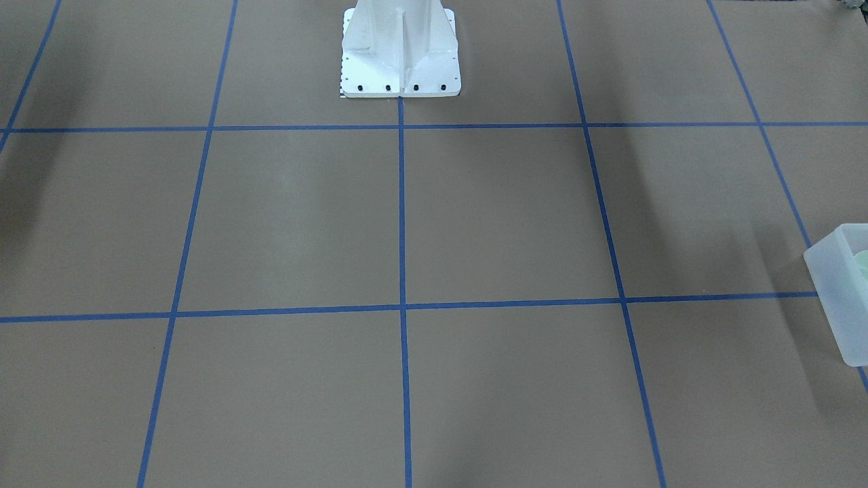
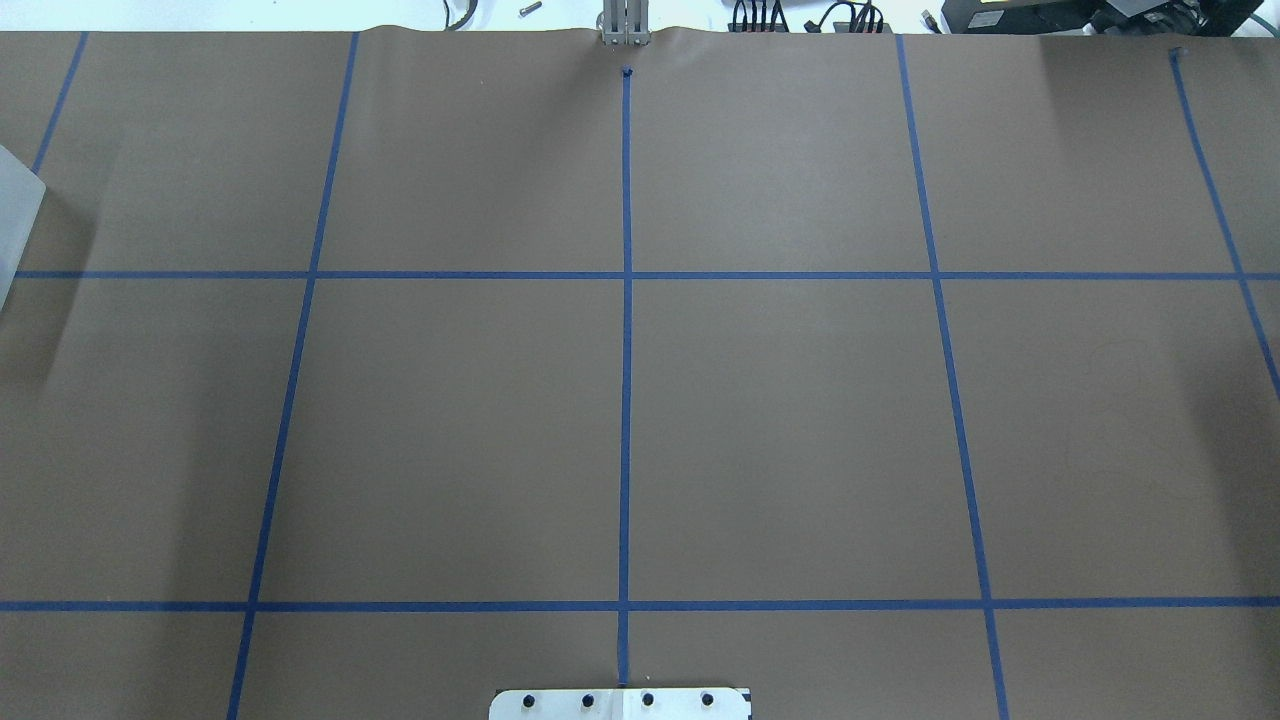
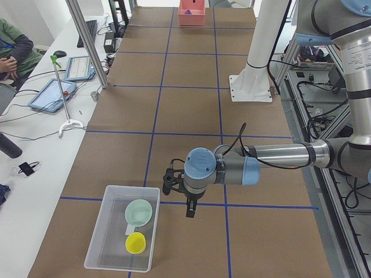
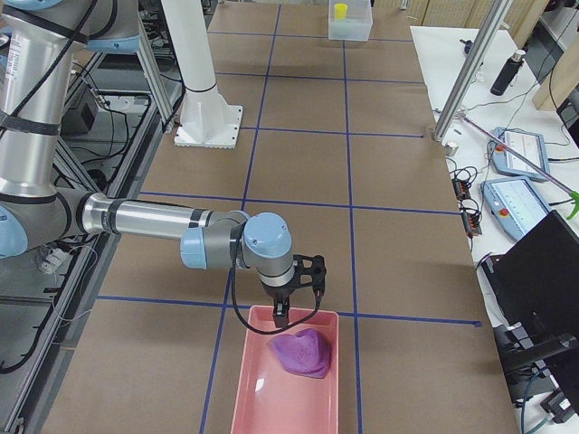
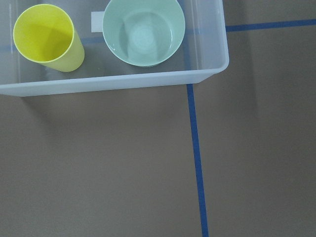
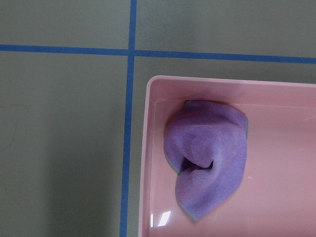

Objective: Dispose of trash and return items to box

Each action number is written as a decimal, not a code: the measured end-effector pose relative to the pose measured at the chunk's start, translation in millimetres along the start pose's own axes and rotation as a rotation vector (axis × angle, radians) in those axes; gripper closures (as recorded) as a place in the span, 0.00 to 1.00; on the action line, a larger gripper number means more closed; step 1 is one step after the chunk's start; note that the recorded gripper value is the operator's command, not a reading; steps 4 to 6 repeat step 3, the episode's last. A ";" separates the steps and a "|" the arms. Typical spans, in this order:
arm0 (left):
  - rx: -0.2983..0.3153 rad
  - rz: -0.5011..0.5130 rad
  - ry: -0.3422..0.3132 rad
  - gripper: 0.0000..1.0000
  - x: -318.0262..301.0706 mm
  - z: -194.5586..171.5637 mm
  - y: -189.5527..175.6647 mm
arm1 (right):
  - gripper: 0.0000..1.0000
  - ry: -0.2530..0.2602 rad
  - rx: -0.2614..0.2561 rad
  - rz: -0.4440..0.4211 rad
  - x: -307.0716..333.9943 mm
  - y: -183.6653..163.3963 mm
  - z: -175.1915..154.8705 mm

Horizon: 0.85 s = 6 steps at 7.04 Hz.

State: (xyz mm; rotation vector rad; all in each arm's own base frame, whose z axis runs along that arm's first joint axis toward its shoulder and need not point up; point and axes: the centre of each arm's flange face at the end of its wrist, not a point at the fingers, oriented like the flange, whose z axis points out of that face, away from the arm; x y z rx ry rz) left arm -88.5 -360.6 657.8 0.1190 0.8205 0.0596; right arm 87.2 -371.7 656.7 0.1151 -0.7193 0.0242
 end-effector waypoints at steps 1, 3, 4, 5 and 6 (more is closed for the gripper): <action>-0.001 -0.002 0.000 0.02 -0.4 0.5 0.2 | 0.00 0.000 0.001 -0.001 -0.3 -0.1 -0.3; -0.003 -0.005 -0.001 0.02 -1.8 1.3 0.8 | 0.00 -0.001 0.004 -0.003 -1.4 -1.0 -1.5; -0.003 -0.005 -0.001 0.02 -1.8 1.3 0.8 | 0.00 -0.001 0.004 -0.003 -1.4 -1.0 -1.5; -0.003 -0.005 -0.001 0.02 -1.8 1.3 0.8 | 0.00 -0.001 0.004 -0.003 -1.4 -1.0 -1.5; -0.003 -0.005 -0.001 0.02 -1.8 1.3 0.8 | 0.00 -0.001 0.004 -0.003 -1.4 -1.0 -1.5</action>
